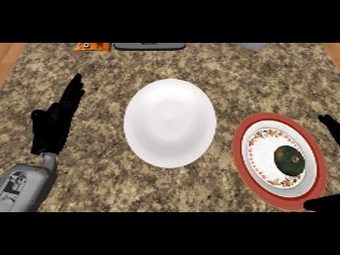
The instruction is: Pick the squash from the plate and place it in the plate
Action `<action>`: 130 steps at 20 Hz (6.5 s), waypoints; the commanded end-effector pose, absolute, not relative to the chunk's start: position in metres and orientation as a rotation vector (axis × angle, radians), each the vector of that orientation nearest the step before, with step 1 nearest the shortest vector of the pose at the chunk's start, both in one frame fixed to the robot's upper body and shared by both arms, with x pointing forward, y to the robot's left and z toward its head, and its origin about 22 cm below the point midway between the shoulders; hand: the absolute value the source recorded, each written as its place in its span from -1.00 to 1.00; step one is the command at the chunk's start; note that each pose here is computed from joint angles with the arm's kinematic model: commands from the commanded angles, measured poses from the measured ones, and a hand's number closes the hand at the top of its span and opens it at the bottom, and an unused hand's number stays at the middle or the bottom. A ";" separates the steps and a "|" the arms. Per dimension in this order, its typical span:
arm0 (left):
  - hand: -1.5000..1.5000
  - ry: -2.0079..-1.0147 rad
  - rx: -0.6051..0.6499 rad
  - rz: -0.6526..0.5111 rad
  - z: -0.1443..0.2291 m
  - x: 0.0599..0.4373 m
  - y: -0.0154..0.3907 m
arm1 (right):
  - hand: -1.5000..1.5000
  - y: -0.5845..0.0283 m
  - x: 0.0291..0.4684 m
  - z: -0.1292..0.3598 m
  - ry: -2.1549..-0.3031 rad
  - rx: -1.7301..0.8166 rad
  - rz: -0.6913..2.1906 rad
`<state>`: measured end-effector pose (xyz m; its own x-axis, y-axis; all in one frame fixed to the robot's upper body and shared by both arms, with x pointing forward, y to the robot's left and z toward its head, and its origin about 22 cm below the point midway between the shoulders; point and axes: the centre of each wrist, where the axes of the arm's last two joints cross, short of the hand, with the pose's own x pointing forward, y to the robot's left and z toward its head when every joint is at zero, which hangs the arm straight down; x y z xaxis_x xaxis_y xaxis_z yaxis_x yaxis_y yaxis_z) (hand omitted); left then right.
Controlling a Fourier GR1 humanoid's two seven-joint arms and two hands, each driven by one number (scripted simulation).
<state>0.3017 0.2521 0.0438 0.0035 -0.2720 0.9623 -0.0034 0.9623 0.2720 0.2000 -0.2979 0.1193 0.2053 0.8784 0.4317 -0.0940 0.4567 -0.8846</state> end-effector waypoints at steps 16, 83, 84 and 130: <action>0.00 -1.563 0.217 -0.209 0.031 0.307 0.249 | -1.00 -0.304 0.238 0.048 -0.866 -0.785 0.940; 0.00 -1.566 0.206 -0.245 0.046 0.310 0.248 | 1.00 -0.091 0.309 0.093 -1.685 -0.685 0.845; 0.00 -1.561 0.211 -0.239 0.048 0.291 0.250 | 1.00 -0.089 0.313 0.076 -1.661 -0.698 0.863; 0.00 -1.559 0.212 -0.232 0.037 0.288 0.246 | -1.00 -0.279 0.315 0.013 -1.639 -0.436 0.125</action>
